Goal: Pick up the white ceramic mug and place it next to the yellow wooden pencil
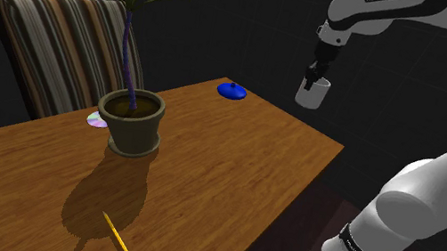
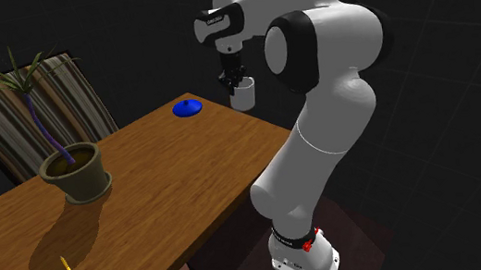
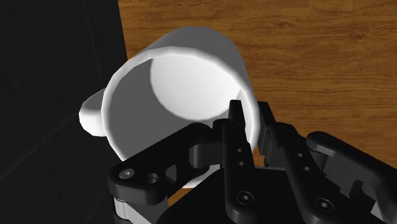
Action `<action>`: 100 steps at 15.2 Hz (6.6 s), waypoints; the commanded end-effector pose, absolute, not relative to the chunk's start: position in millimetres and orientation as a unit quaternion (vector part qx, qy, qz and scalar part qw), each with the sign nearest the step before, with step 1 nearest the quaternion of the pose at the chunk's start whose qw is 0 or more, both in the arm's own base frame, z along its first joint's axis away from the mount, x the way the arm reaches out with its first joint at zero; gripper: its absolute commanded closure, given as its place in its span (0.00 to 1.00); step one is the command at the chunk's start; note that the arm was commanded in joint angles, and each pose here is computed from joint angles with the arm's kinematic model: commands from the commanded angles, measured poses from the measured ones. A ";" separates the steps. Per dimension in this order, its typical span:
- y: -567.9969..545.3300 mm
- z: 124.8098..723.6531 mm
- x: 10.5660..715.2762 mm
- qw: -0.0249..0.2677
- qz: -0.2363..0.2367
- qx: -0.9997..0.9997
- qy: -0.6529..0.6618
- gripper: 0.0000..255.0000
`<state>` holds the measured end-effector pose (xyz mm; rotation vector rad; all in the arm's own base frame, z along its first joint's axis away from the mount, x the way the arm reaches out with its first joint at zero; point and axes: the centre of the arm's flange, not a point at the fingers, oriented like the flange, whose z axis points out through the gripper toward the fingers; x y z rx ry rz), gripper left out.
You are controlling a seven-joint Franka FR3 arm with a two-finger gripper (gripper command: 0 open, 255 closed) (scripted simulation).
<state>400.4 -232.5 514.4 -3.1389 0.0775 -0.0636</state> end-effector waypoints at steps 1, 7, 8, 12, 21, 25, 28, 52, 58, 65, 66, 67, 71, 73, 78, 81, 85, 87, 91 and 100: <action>-233.0 525.3 399.9 0.000 -0.020 -0.999 0.025 1.00; -181.4 534.6 411.3 0.000 -0.020 -0.999 0.025 1.00; -168.6 534.7 414.2 0.000 -0.020 -0.999 0.025 1.00; -117.0 534.8 425.6 0.000 -0.020 -0.999 0.025 1.00; -1.0 535.2 451.2 0.000 -0.020 -0.999 0.025 1.00; 50.6 535.3 462.7 0.000 -0.020 -0.999 0.025 1.00; 89.2 535.4 471.2 0.000 -0.020 -0.999 0.025 1.00; 398.5 536.4 539.7 0.000 -0.020 -0.999 0.025 1.00; 435.2 520.6 547.8 0.000 -0.020 -0.999 0.025 1.00; 435.2 483.7 547.8 0.000 -0.020 -0.999 0.025 1.00; 435.2 478.4 547.8 0.000 -0.020 -0.999 0.025 1.00; 435.2 473.1 547.8 0.000 -0.020 -0.999 0.025 1.00; 435.2 452.0 547.8 0.000 -0.020 -0.999 0.025 1.00; 435.2 441.5 547.8 0.000 -0.020 -0.999 0.025 1.00; 435.2 415.1 547.8 0.000 -0.020 -0.999 0.025 1.00; 435.2 399.2 547.8 0.000 -0.020 -0.999 0.025 1.00; 435.2 378.1 547.8 0.000 -0.020 -0.999 0.025 1.00; 435.2 373.7 547.8 0.000 -0.020 -0.999 0.025 1.00; 435.2 373.7 547.8 0.000 -0.020 -0.999 0.025 1.00; 435.2 386.8 547.2 0.000 -0.020 -0.999 0.025 0.00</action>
